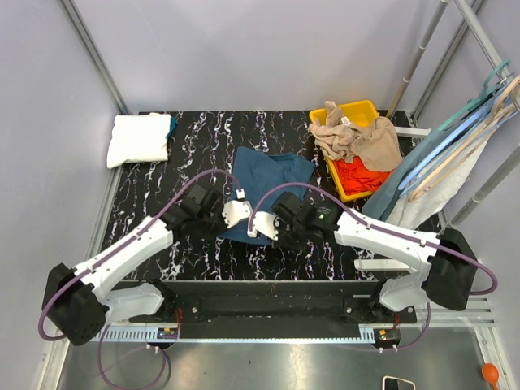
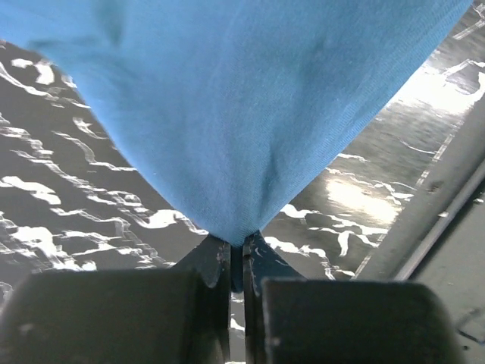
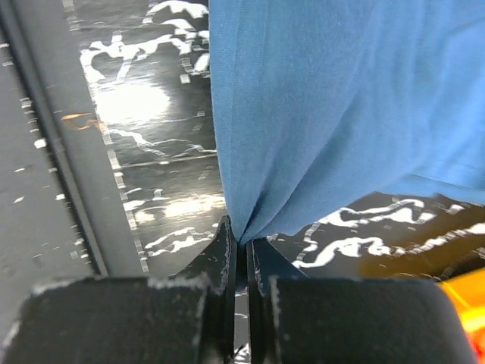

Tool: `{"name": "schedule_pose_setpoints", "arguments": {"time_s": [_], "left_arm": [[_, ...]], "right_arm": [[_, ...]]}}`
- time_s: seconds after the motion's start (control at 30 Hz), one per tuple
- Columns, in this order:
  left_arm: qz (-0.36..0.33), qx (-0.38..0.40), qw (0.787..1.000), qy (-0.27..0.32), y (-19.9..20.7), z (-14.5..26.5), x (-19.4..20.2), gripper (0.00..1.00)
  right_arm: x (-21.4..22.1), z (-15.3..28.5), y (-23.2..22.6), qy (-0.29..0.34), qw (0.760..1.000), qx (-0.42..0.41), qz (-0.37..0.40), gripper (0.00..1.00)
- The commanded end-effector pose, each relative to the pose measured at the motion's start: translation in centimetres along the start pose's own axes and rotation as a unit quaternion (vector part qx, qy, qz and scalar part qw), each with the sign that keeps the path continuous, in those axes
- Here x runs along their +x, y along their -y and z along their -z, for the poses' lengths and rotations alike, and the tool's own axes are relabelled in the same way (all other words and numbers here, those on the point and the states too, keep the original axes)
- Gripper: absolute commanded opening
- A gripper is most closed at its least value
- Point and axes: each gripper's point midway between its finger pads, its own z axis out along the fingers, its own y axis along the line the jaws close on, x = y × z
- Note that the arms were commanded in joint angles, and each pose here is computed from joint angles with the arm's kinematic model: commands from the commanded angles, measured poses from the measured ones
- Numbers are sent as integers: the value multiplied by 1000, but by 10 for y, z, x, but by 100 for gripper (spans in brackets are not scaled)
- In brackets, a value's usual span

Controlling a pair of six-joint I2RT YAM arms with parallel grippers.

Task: Fold and stack the t-shirts
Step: Fold the tshirt

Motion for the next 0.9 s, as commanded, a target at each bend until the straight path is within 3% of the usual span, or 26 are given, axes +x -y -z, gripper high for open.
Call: {"name": "schedule_pose_setpoints", "arguments": {"time_s": [0.0, 0.37, 0.87], "left_arm": [[-36, -39, 999, -12, -34, 14, -15, 0], [-35, -44, 998, 25, -102, -3, -77, 0], [-17, -80, 996, 44, -211, -38, -129, 0]], "right_arm": [[-2, 20, 35, -13, 997, 79, 1, 0], [0, 40, 105, 5, 991, 132, -32, 0], [24, 19, 197, -13, 987, 149, -64, 0]]}}
